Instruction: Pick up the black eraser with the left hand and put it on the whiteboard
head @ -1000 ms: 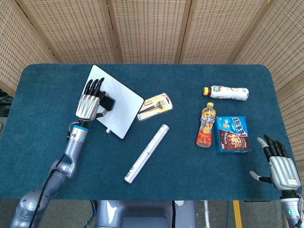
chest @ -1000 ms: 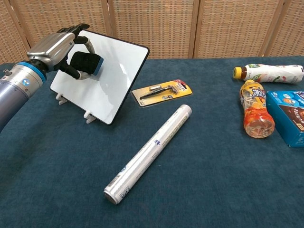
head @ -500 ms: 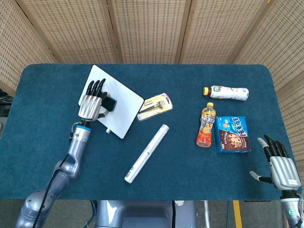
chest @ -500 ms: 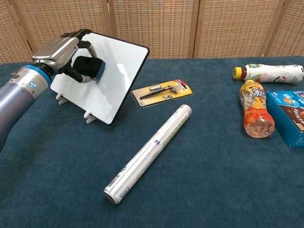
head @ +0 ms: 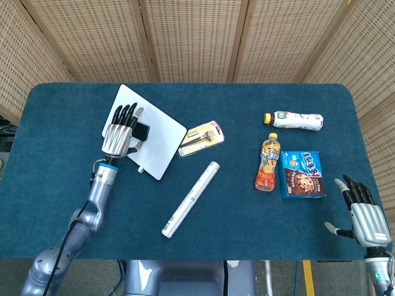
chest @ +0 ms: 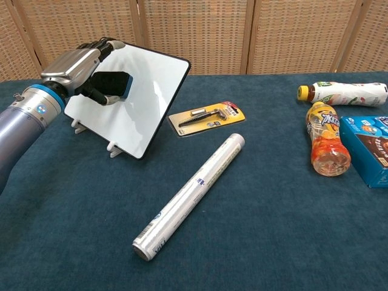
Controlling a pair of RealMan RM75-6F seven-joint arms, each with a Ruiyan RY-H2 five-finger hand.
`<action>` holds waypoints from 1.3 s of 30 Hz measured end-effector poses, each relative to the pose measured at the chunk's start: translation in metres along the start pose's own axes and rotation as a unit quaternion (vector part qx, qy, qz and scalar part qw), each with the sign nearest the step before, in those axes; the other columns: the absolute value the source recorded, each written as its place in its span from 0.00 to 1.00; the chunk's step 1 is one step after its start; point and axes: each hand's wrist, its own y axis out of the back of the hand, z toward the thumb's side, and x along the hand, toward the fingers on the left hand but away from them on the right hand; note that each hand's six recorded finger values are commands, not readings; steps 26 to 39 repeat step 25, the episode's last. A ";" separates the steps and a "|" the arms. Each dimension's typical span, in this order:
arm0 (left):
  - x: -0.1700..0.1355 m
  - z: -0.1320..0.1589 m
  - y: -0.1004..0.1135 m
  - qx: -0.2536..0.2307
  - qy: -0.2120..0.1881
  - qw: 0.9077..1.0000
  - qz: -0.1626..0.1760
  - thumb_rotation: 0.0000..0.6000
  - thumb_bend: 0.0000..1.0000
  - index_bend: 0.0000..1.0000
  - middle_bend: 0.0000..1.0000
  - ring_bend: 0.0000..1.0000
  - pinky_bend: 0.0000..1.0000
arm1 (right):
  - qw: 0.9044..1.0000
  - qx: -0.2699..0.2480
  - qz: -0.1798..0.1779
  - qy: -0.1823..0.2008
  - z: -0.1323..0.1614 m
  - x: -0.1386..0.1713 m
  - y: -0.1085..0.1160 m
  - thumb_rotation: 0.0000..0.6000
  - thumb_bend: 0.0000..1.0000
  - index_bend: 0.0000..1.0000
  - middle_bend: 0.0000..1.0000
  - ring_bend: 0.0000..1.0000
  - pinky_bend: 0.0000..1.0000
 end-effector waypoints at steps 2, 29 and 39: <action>0.000 0.000 0.001 -0.001 -0.001 1.000 0.002 1.00 0.26 0.00 0.00 0.00 0.00 | 1.000 0.000 0.000 0.000 0.000 0.000 0.000 1.00 0.00 0.00 0.00 0.00 0.00; -0.067 -0.098 0.076 -0.043 -0.034 0.998 0.008 1.00 0.00 0.00 0.00 0.00 0.00 | 1.000 0.004 -0.003 0.001 0.002 0.000 0.001 1.00 0.00 0.00 0.00 0.00 0.00; -0.067 -0.098 0.076 -0.043 -0.034 0.998 0.008 1.00 0.00 0.00 0.00 0.00 0.00 | 1.000 0.004 -0.003 0.001 0.002 0.000 0.001 1.00 0.00 0.00 0.00 0.00 0.00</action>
